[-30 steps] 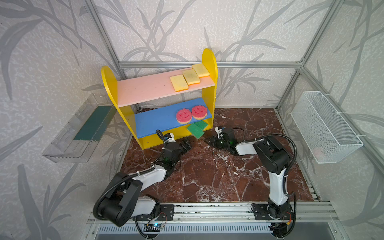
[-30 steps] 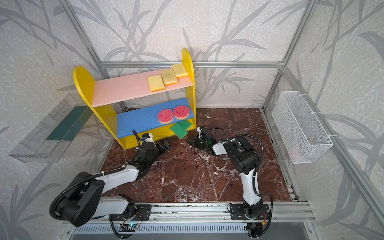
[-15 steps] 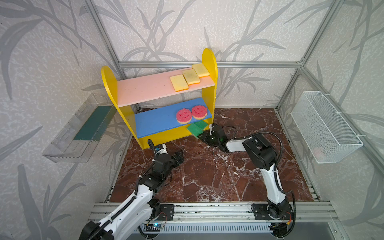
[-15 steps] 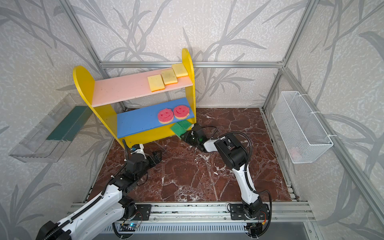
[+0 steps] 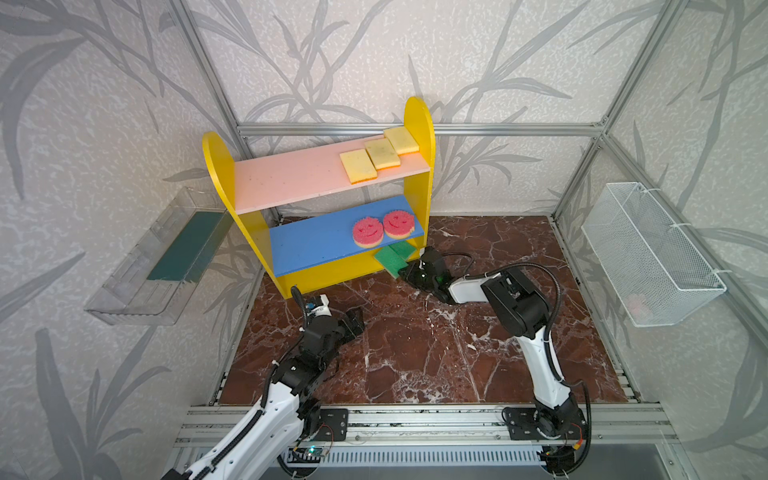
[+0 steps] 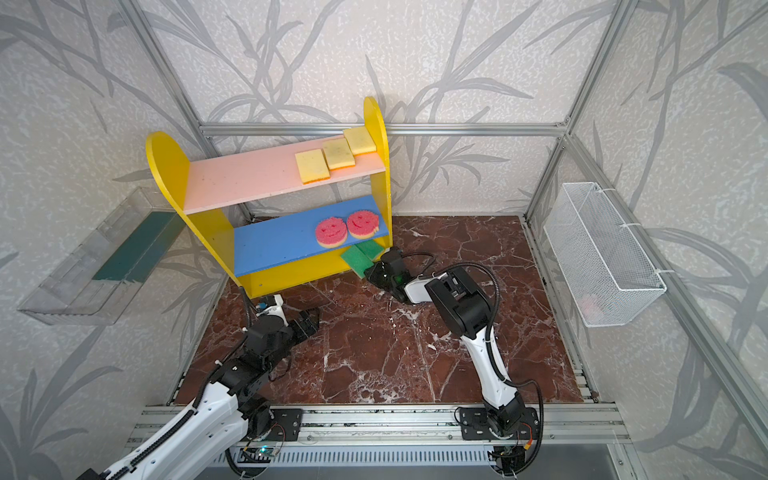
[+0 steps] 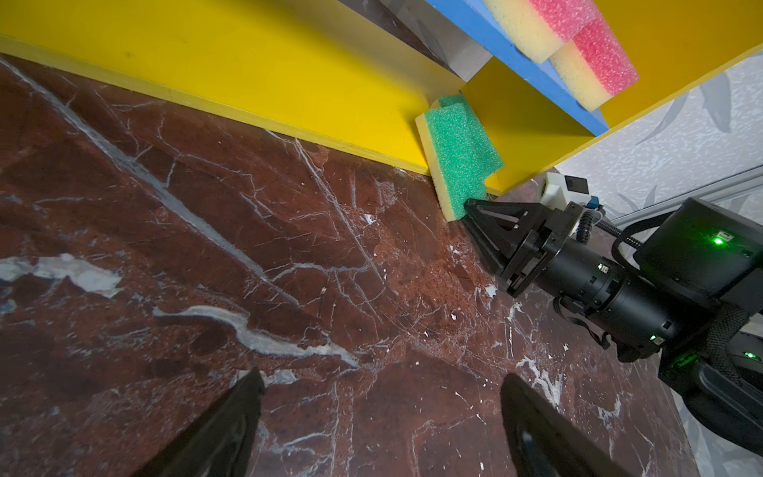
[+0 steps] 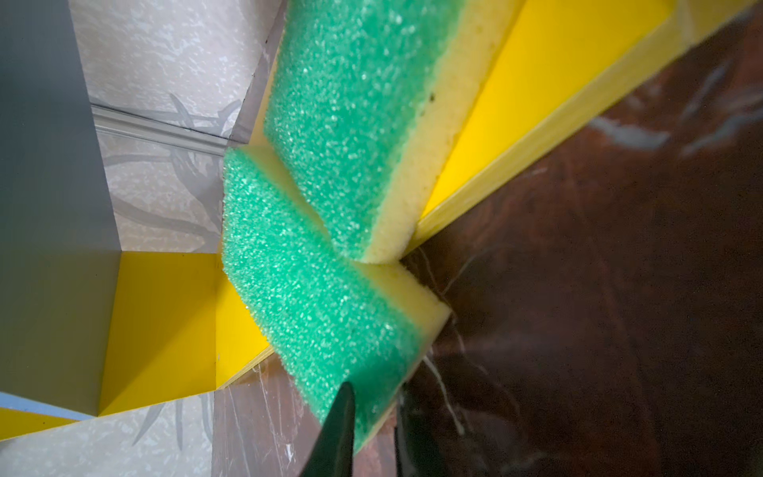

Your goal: Place and organize the cleaning sponges onto the shelf

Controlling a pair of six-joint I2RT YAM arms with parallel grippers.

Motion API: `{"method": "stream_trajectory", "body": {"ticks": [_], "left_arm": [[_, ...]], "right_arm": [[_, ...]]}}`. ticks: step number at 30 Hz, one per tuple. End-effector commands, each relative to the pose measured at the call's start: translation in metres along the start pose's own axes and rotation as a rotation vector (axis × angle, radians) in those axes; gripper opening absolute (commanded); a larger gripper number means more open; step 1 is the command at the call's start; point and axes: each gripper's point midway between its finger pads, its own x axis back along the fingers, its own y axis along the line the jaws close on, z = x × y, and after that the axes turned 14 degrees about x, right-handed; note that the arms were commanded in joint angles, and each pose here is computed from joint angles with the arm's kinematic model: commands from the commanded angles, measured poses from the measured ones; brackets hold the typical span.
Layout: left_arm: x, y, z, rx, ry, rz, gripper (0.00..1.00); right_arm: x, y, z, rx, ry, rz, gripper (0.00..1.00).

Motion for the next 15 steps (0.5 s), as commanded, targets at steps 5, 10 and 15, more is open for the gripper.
{"method": "stream_trajectory", "body": {"ticks": [5, 10, 15], "left_arm": [[0.006, 0.010, -0.001, -0.019, -0.012, -0.032, 0.91], [0.008, 0.011, -0.002, -0.021, -0.015, -0.039, 0.92], [0.009, 0.012, -0.001, -0.013, -0.011, -0.039, 0.91]], "right_arm": [[-0.013, -0.032, 0.022, -0.014, 0.055, 0.100, 0.04], [-0.017, -0.025, 0.021, -0.004, 0.054, 0.054, 0.00], [-0.013, -0.008, 0.016, 0.030, 0.041, -0.006, 0.00]]}}
